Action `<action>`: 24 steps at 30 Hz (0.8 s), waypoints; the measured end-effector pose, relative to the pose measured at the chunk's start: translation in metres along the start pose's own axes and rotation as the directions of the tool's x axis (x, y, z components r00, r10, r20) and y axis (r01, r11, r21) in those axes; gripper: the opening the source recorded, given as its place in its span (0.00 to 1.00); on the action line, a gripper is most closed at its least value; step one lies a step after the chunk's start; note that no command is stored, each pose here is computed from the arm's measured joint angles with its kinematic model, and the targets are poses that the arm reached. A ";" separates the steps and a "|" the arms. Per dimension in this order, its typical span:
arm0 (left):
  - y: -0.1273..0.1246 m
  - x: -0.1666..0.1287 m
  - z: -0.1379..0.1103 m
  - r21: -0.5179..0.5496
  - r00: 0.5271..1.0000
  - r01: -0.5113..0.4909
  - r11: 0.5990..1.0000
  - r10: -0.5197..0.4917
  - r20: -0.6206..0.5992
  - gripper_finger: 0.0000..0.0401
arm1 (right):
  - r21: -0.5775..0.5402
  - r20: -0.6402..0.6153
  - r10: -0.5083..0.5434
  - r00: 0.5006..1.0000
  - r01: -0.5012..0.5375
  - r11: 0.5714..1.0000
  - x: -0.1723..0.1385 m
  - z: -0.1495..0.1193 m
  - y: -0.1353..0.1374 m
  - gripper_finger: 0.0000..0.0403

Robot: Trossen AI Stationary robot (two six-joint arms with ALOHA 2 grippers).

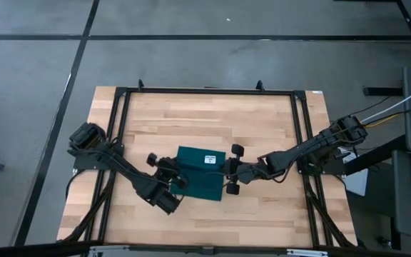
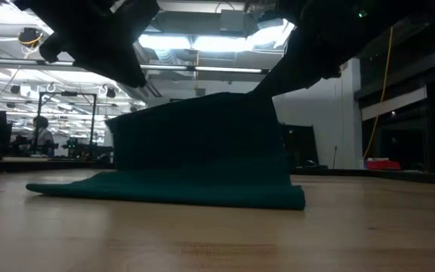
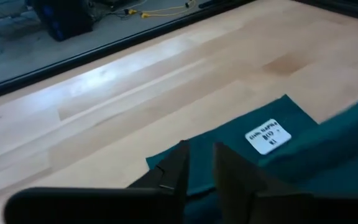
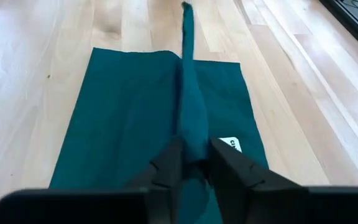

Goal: Fold microfiber towels
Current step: Fold the green towel

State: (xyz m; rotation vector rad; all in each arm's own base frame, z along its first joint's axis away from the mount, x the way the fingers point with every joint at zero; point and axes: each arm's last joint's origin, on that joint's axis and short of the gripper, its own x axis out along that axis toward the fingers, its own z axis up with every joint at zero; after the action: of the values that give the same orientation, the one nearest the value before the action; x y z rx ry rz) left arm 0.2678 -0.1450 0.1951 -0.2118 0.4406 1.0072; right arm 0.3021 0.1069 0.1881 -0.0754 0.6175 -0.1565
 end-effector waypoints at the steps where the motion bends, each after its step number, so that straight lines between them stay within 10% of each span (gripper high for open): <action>1: 0.000 0.001 0.000 -0.004 1.000 -0.003 1.000 0.003 -0.001 0.18 | 0.000 -0.001 0.001 1.000 -0.001 1.000 0.000 0.000 0.000 0.22; 16: -0.002 0.006 0.009 -0.026 0.998 -0.015 1.000 0.016 0.058 0.32 | 0.018 -0.037 -0.130 0.991 0.131 0.991 0.013 -0.020 -0.033 0.37; 24: 0.006 -0.016 0.019 -0.015 0.998 0.056 0.998 -0.056 -0.003 0.32 | 0.164 0.166 0.143 0.976 -0.171 0.972 -0.011 0.002 -0.032 0.28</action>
State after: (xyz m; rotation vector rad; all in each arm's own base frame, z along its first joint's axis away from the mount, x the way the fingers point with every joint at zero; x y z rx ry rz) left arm 0.2608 -0.1472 0.2193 -0.2379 0.4284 0.9558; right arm 0.2904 0.0777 0.1997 0.1330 0.4514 -0.0507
